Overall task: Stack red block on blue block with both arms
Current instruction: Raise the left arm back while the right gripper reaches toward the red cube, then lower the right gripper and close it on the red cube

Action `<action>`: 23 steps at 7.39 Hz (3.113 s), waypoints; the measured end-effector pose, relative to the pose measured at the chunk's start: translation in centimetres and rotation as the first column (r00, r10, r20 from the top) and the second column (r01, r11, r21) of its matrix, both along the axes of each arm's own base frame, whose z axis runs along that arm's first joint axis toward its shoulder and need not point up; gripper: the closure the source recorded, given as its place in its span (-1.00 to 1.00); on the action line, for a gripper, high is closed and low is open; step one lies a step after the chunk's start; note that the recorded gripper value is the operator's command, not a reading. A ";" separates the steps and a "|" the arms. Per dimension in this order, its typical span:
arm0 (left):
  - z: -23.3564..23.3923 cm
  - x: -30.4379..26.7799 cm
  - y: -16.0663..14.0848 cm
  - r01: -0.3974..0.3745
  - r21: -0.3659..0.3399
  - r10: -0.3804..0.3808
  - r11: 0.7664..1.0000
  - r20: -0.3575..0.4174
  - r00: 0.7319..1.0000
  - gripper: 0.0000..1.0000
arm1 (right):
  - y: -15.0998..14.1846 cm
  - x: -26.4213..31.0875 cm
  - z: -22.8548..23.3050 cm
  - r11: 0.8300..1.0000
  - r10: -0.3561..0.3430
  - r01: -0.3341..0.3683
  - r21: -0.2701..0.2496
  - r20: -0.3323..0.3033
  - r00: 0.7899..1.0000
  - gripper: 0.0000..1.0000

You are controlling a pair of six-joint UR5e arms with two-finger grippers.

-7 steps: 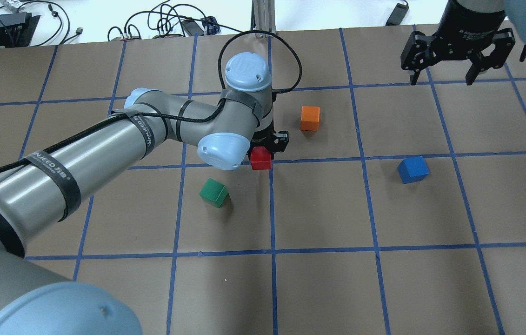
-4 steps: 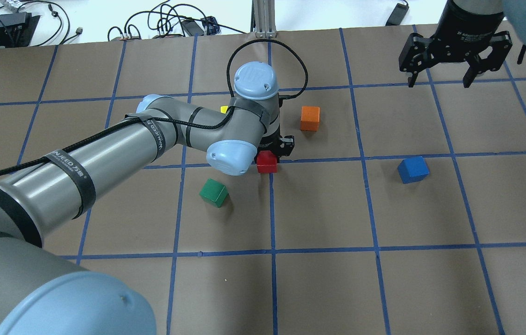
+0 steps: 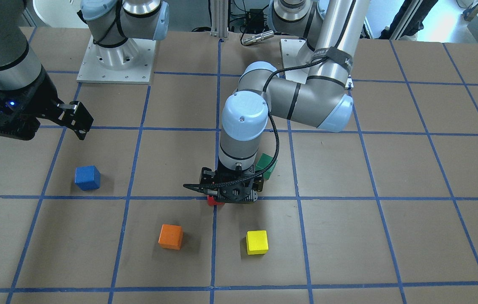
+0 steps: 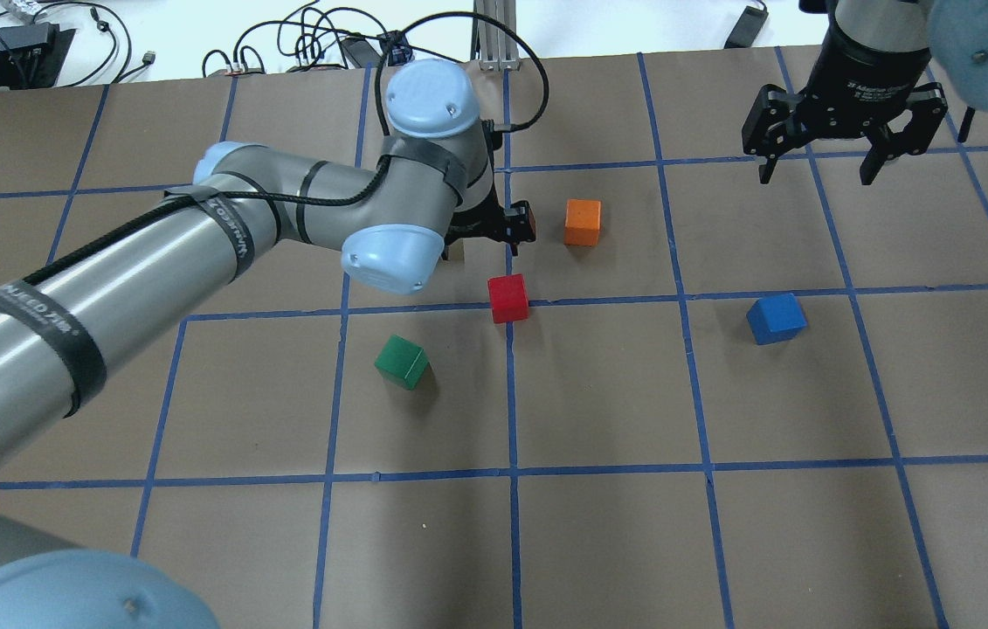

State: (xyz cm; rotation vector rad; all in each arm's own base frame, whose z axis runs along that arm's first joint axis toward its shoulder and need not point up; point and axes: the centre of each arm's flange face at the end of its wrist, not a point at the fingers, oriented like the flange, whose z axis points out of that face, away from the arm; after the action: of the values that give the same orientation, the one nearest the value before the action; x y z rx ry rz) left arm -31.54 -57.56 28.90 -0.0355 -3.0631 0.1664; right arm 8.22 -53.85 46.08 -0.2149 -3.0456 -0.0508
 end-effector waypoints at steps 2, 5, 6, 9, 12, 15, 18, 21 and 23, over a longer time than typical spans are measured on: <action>9.1 7.1 -0.5 0.130 0.058 -0.132 0.990 0.039 0.990 -1.00 | 0.1 0.0 -0.8 1.000 -0.003 0.003 0.012 0.004 1.000 -1.00; 18.4 15.3 4.1 0.238 0.112 -0.245 0.965 0.053 0.968 -1.00 | -1.6 0.6 -2.6 1.000 0.003 -0.003 -0.019 0.001 1.000 -1.00; 20.9 16.3 6.4 0.231 0.103 -0.238 0.967 0.054 0.970 -1.00 | -2.7 1.8 -3.8 0.999 0.024 -0.024 -0.041 -0.001 1.000 -1.00; 22.9 17.1 8.8 0.142 0.067 -0.146 0.988 0.058 0.988 -1.00 | -5.9 8.6 -9.5 0.986 0.136 -0.136 -0.094 -0.005 0.991 -1.00; 22.9 17.2 8.8 0.113 0.027 -0.114 0.993 0.061 0.992 -1.00 | -6.9 17.1 -16.1 0.964 0.242 -0.239 -0.120 0.016 0.970 -1.00; 23.2 17.6 8.8 0.094 0.011 -0.095 0.995 0.063 0.994 -1.00 | -6.5 21.4 -19.0 0.965 0.247 -0.231 -0.123 0.147 0.958 -1.00; 23.1 17.6 8.7 0.094 0.010 -0.095 0.996 0.062 0.994 -1.00 | -5.5 24.8 -22.7 0.969 0.245 -0.236 -0.071 0.175 0.954 -1.00; 23.0 17.6 8.6 0.074 0.015 -0.074 0.997 0.060 0.995 -1.00 | -4.4 26.4 -24.5 0.972 0.236 -0.234 -0.027 0.174 0.956 -1.00; 23.0 17.6 8.7 0.069 0.015 -0.070 0.998 0.061 0.996 -1.00 | -3.6 27.6 -25.1 0.968 0.249 -0.251 -0.013 0.178 0.952 -0.89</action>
State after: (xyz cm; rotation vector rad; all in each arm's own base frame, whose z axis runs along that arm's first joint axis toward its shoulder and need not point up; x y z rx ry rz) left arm -13.90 -48.88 51.86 -0.1485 -3.1186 0.1437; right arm 35.78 -57.46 20.97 0.1887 -3.2214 -0.0708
